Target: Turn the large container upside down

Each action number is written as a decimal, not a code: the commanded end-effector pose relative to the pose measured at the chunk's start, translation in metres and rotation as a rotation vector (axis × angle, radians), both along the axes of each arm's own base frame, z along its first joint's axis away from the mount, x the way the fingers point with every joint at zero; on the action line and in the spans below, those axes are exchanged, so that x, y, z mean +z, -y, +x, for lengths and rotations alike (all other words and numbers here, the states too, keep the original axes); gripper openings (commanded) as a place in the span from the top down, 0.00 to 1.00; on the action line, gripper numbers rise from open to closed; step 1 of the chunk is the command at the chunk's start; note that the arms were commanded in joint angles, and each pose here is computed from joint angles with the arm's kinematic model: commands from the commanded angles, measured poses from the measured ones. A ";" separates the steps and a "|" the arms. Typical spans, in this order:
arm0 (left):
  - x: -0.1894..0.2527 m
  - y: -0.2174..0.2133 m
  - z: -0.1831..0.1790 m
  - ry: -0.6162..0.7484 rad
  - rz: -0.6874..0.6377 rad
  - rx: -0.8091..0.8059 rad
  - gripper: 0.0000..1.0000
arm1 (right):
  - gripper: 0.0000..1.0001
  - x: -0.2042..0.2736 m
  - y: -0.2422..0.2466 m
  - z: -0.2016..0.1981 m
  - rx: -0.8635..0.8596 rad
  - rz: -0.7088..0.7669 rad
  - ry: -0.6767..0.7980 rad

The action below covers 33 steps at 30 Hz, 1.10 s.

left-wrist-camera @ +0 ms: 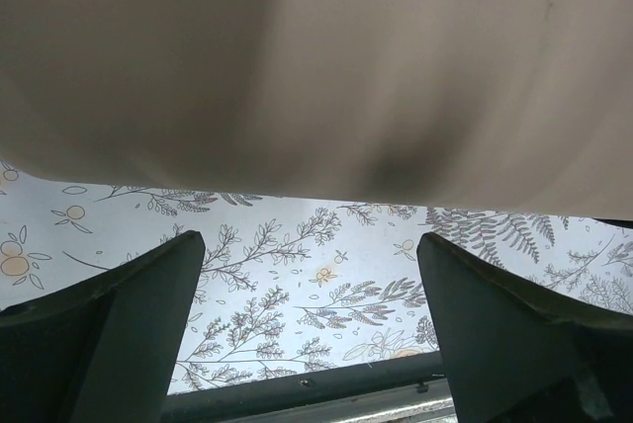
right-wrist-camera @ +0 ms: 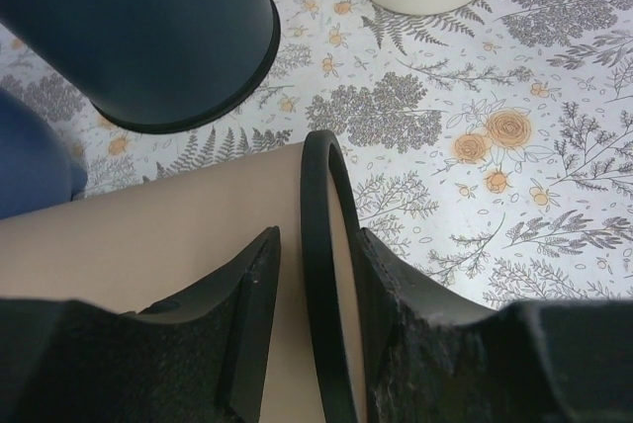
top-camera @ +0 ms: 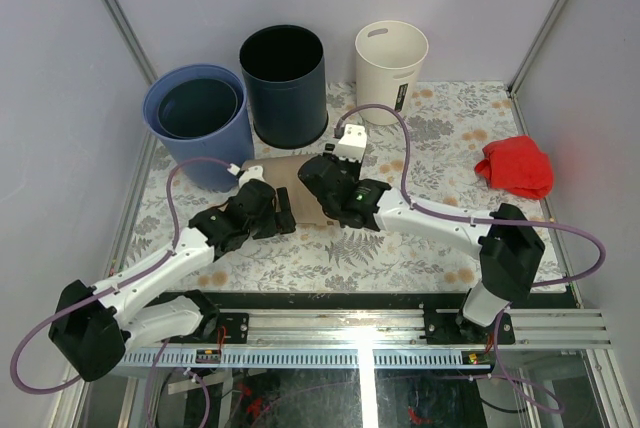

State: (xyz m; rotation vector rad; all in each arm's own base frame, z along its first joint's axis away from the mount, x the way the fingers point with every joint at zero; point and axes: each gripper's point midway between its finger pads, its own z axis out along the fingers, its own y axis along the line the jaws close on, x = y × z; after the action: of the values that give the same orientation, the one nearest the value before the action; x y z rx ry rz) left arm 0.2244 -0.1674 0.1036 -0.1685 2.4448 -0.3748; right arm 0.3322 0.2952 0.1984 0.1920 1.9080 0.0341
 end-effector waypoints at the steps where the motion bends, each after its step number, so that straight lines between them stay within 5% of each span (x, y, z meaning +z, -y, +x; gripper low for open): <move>1: 0.012 0.011 0.008 0.055 -0.042 -0.027 0.11 | 0.59 -0.001 0.014 0.000 -0.085 0.001 0.052; 19: 0.037 0.004 0.005 0.096 -0.051 -0.022 0.11 | 1.00 -0.040 0.021 0.001 -0.131 0.000 0.067; 33: 0.055 -0.001 0.004 0.121 -0.056 -0.009 0.11 | 1.00 -0.055 0.066 -0.019 -0.078 0.270 0.129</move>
State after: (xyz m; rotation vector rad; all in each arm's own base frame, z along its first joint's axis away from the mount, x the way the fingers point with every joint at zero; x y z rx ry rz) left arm 0.2250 -0.1681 0.1416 -0.1682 2.3553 -0.4512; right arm 0.3259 0.2474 0.1913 0.4829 1.6663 0.2667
